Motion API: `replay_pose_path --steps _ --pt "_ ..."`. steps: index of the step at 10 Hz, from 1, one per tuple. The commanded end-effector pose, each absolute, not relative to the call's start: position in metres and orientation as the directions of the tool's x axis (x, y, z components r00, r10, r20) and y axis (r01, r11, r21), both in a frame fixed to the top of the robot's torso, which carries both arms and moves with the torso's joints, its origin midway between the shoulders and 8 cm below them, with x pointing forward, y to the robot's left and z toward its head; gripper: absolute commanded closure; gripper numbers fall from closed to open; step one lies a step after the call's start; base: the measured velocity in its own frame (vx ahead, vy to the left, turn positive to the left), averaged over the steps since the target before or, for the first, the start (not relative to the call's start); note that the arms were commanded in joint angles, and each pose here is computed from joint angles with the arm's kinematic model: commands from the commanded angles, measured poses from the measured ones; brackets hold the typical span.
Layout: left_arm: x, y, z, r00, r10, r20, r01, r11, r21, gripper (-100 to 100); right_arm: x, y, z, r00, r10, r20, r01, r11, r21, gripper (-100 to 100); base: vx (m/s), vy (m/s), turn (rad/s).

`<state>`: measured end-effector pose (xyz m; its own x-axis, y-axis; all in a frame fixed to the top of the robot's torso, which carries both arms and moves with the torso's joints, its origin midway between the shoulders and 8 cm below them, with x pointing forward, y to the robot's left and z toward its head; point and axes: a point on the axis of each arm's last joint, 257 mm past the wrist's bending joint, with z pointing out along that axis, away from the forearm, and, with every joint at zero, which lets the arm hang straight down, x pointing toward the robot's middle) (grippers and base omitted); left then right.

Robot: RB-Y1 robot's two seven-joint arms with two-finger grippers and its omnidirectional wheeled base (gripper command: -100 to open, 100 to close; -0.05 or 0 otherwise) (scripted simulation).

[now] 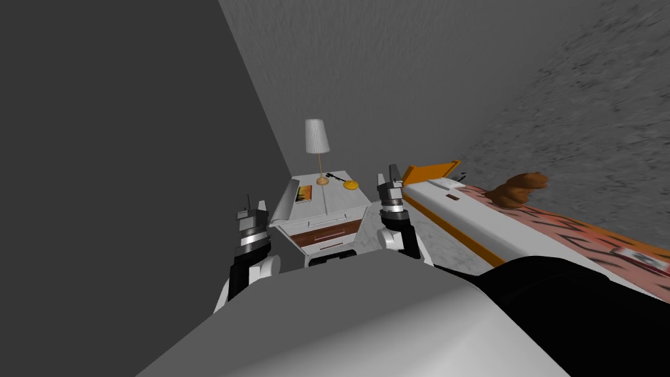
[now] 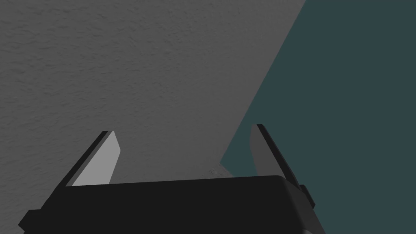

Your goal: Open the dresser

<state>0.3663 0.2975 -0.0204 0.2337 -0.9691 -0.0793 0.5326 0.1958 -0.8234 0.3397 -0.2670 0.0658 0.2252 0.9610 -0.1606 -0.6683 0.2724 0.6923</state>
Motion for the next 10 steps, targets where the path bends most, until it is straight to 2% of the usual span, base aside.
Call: replay_pose_path --steps 1,2,3,10 --pt "0.366 0.298 -0.020 0.234 -0.969 -0.079 0.533 0.196 -0.823 0 0.340 -0.267 0.066 0.225 0.961 -0.161 -0.668 0.272 0.692 0 0.000 0.000 0.000" --pt "0.366 0.298 -0.020 0.234 -0.969 -0.079 0.533 0.196 -0.823 0 0.340 -0.267 0.066 0.225 0.961 -0.161 -0.668 0.272 0.692 0 0.000 0.000 0.000" --pt "0.368 0.294 -0.023 0.212 -0.970 -0.119 0.530 0.216 -0.820 -100 0.340 -0.267 0.066 0.225 0.961 -0.161 -0.668 0.272 0.692 0 0.007 -0.005 -0.003" --pt "0.374 0.289 -0.058 0.143 -0.964 -0.224 0.520 0.266 -0.812 -100 0.340 -0.267 0.066 0.225 0.961 -0.161 -0.668 0.272 0.693 0 0.008 -0.016 -0.008"
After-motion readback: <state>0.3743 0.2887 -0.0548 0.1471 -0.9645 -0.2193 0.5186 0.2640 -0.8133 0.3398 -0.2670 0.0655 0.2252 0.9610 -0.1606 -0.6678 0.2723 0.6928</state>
